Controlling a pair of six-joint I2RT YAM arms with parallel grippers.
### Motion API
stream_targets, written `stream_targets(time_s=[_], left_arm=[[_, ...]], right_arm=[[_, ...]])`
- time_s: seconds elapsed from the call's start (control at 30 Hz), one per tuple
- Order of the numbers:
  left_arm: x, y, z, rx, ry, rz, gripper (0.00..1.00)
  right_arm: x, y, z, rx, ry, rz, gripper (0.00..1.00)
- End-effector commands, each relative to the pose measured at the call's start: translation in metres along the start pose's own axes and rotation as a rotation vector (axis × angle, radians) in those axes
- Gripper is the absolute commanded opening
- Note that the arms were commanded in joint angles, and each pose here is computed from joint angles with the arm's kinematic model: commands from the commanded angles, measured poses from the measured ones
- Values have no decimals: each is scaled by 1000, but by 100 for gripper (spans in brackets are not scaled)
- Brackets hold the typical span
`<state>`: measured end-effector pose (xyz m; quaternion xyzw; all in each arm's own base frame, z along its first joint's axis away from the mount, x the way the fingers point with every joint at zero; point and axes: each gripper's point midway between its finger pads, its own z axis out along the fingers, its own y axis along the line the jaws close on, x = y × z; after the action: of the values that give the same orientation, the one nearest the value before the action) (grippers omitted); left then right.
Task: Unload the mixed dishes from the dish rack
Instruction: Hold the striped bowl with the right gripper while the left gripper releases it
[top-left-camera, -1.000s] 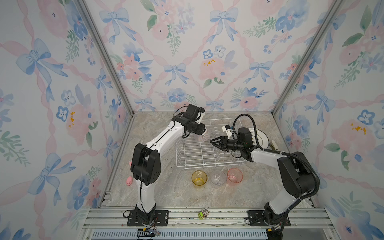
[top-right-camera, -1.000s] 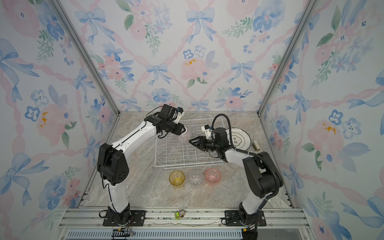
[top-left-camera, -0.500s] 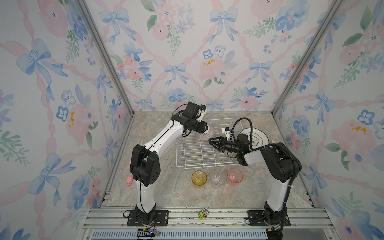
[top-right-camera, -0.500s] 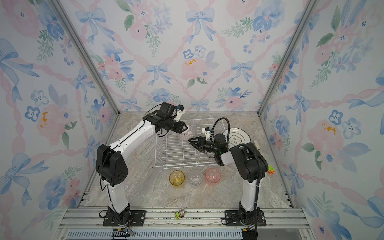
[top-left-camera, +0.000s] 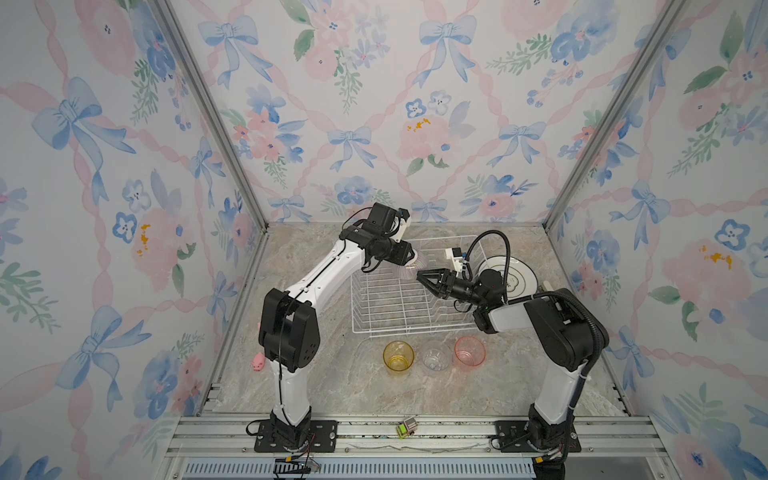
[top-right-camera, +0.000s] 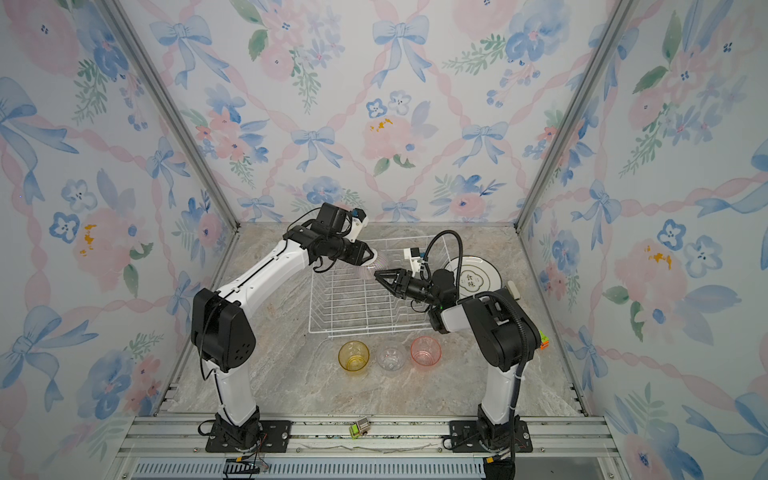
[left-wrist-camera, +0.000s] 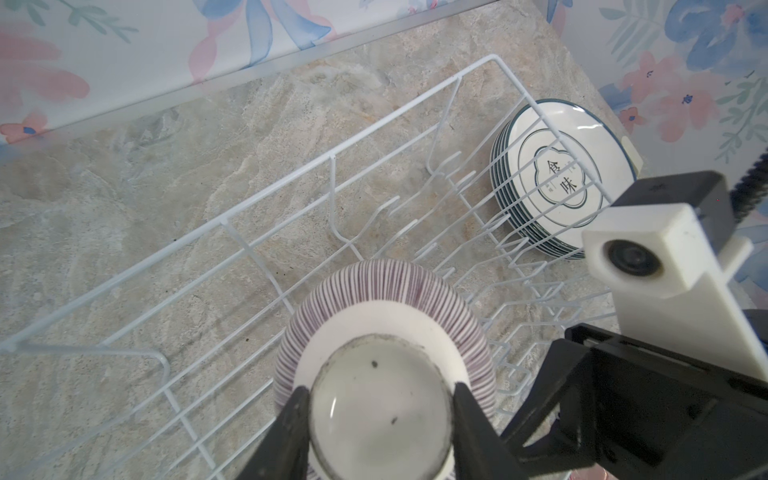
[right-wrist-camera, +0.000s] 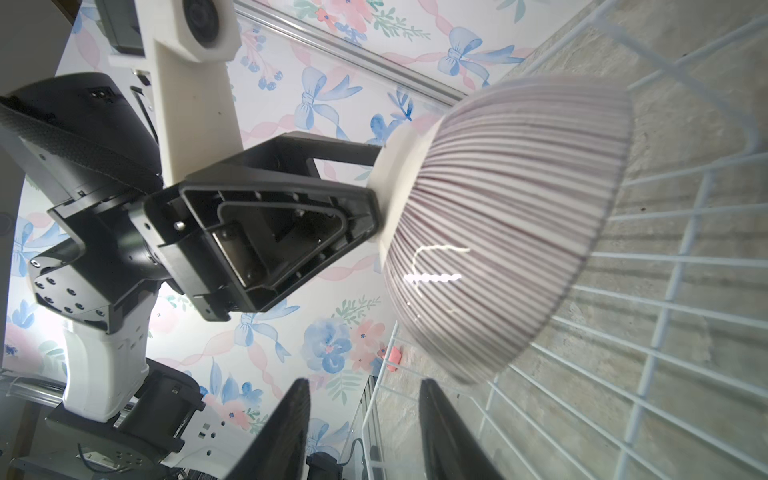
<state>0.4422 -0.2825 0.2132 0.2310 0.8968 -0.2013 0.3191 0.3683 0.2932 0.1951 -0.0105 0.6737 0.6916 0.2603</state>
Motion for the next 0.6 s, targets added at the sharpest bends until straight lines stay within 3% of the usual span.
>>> stream_targets(time_s=[0.0, 0.23, 0.57], left_arm=[[-36, -12, -31, 37, -129, 13, 40], [-40, -8, -33, 32, -141, 12, 40], [-45, -10, -37, 36, -154, 20, 40]], right_arm=[[-5, 24, 8, -70, -10, -71, 46], [10, 33, 4, -88, 47, -51, 46], [24, 11, 2, -43, 80, 8, 45]])
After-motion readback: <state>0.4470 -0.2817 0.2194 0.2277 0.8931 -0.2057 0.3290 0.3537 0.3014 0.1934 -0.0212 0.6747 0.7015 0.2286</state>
